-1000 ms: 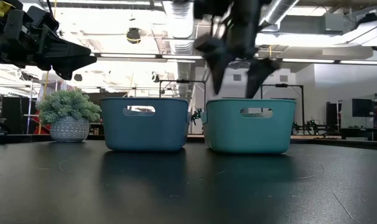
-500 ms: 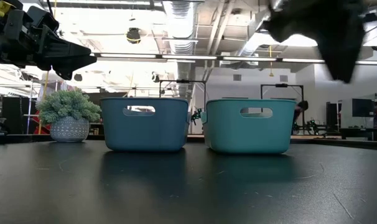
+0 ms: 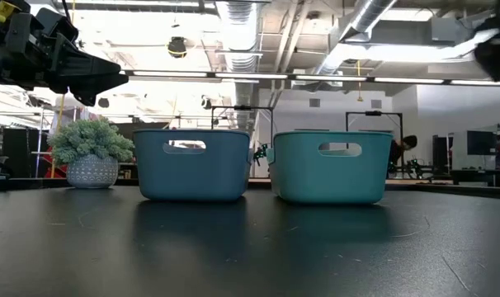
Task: Sort batteries
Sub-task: Put the black battery into the green bin
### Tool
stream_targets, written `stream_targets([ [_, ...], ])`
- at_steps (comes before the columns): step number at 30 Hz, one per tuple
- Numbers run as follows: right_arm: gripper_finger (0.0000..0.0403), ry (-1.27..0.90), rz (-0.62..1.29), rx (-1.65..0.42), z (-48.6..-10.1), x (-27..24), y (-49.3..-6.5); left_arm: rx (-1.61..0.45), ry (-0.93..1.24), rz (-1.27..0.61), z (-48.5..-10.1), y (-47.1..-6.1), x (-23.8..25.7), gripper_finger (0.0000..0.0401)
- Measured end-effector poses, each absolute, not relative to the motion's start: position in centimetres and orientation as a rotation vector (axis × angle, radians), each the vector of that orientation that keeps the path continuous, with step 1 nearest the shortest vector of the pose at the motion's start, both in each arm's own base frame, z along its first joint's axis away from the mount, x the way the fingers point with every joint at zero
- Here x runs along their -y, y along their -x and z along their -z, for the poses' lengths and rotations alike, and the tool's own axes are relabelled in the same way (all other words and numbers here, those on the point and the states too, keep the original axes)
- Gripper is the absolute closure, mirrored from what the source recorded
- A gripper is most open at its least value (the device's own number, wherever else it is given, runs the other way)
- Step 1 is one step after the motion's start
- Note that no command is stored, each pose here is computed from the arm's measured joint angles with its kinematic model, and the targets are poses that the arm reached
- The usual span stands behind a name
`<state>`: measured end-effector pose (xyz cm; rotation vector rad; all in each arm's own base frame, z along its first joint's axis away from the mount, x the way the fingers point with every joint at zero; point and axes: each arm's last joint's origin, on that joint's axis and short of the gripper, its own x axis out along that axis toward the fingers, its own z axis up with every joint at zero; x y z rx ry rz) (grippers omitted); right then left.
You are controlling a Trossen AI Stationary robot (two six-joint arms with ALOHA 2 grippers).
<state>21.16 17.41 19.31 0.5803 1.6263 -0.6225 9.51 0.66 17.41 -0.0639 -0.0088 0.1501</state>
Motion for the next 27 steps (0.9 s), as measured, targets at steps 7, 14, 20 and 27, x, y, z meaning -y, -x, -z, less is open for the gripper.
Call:
stream_targets([
  [7,0.0022,-0.635,0.573,-1.613,-18.5,-18.5,-18.4,0.009,0.064,-0.151,-17.4,-9.5,-0.7,0.0244],
  [14,0.0022,-0.609,0.561,-1.678,-17.3,-19.5,-17.5,0.009,0.064,-0.151,-17.4,-9.5,-0.7,0.0244],
  [20,0.0022,-0.594,0.491,-1.703,-16.4,-20.2,-17.9,0.009,0.064,-0.150,-17.4,-9.5,-0.7,0.0244],
  [27,0.0022,-0.540,0.461,-1.763,-15.1,-20.6,-18.1,0.008,0.065,-0.150,-17.4,-9.5,-0.7,0.0244],
])
